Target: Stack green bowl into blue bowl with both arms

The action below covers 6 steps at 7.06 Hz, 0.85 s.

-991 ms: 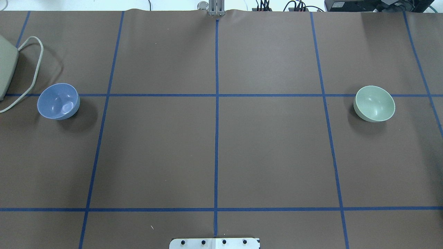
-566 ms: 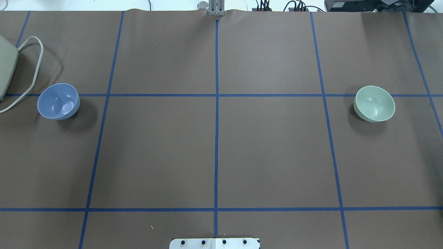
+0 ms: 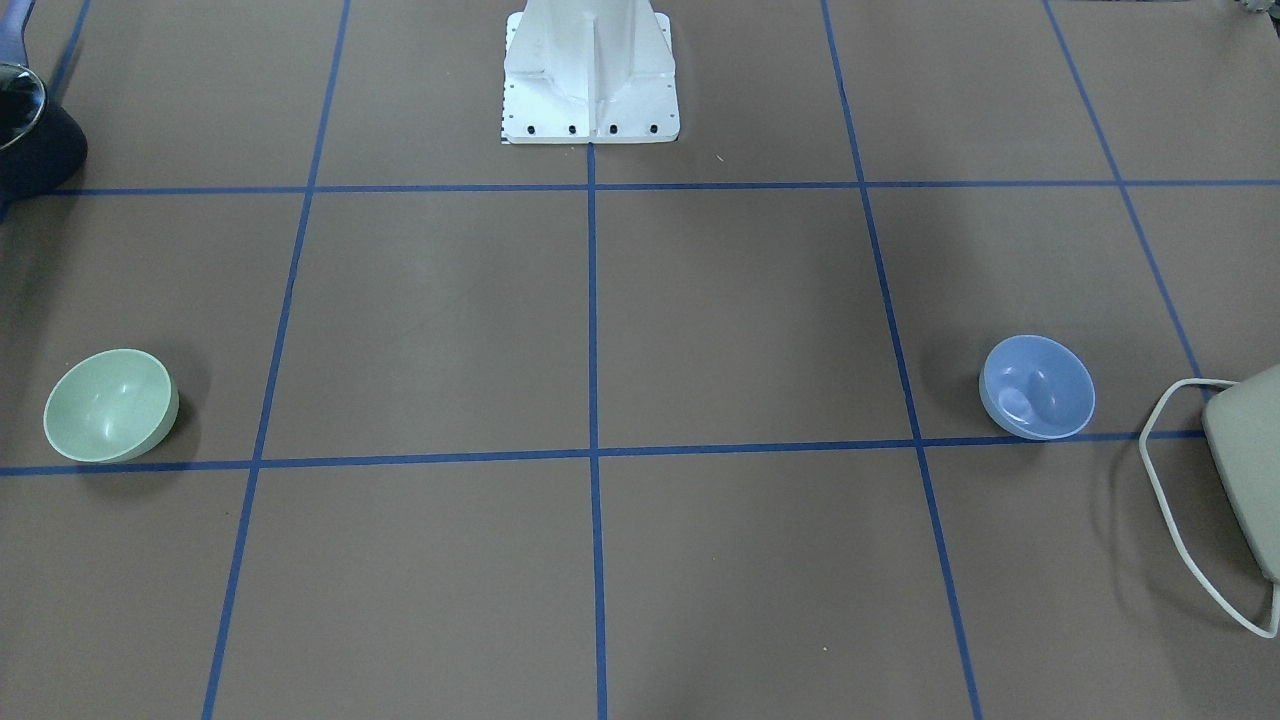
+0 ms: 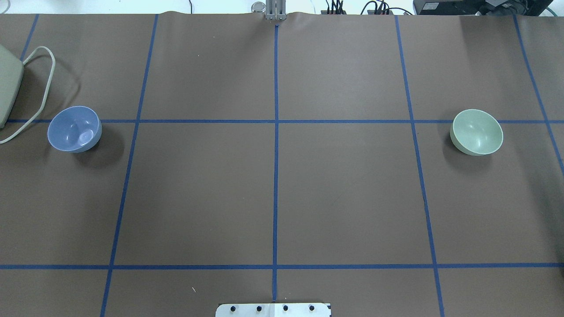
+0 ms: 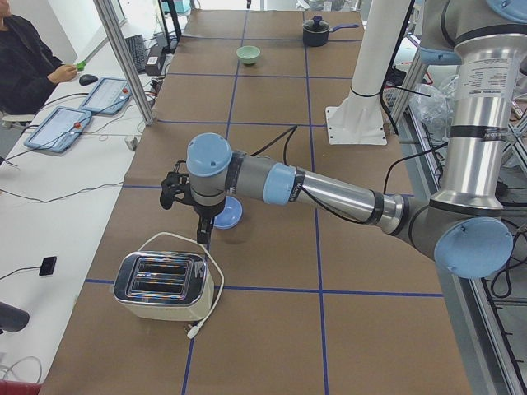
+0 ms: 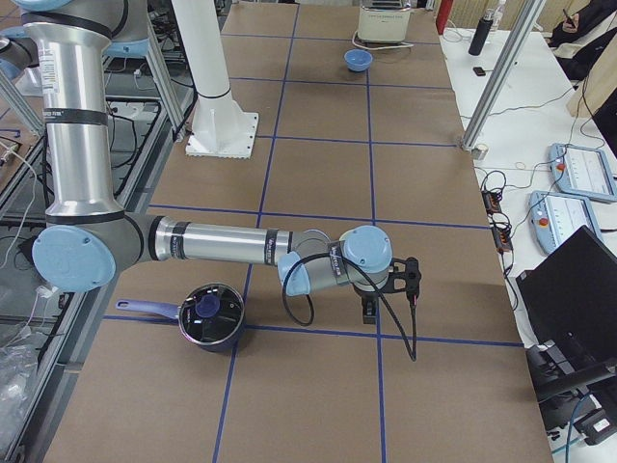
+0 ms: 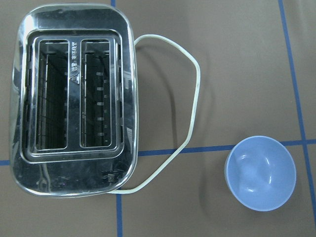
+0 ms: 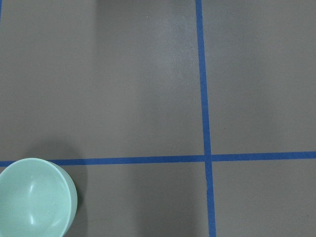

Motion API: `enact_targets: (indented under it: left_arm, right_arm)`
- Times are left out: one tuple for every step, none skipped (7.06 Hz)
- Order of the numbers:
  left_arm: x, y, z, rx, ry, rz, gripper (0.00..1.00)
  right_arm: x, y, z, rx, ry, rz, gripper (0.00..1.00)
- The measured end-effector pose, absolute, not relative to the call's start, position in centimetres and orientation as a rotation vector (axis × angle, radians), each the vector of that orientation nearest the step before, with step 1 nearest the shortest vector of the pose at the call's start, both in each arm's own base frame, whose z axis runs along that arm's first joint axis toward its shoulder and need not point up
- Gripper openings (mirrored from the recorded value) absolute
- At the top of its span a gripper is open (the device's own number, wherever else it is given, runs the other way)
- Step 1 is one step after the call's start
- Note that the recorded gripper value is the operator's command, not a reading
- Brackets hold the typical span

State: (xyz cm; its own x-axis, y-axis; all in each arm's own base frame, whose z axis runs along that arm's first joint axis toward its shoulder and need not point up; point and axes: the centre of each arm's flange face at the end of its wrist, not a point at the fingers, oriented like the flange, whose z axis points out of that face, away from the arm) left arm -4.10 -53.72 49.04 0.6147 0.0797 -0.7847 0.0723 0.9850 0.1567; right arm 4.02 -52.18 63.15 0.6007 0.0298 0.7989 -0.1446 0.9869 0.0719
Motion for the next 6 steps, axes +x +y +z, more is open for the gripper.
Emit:
enact_targets:
  left_arm:
    - [-1.0,-55.6,47.8,0.155,0.918,0.030,0.98]
    - [1.9,-57.2,47.4,0.129,0.924,0.057,0.98]
    - [3.9,-58.5,47.8,0.113,0.927,0.080,0.98]
    - [5.2,-59.3,49.0,0.108,0.930,0.100,0.98]
    - [6.8,-60.2,50.7,0.108,0.930,0.124,0.98]
    - [9.0,-61.2,52.1,0.107,0.917,0.147,0.98]
  right_arm:
    - [2.9,-52.8,62.8,0.129,-0.917,0.085,1.00]
    - [1.0,-54.1,62.0,0.120,-0.904,0.070,1.00]
    - [-1.3,-55.9,60.5,0.108,-0.893,0.081,1.00]
    - [-2.8,-57.2,58.9,0.105,-0.893,0.100,1.00]
    - [-3.7,-57.9,57.7,0.106,-0.895,0.104,1.00]
    - [-4.8,-58.3,57.0,0.102,-0.898,0.098,1.00]
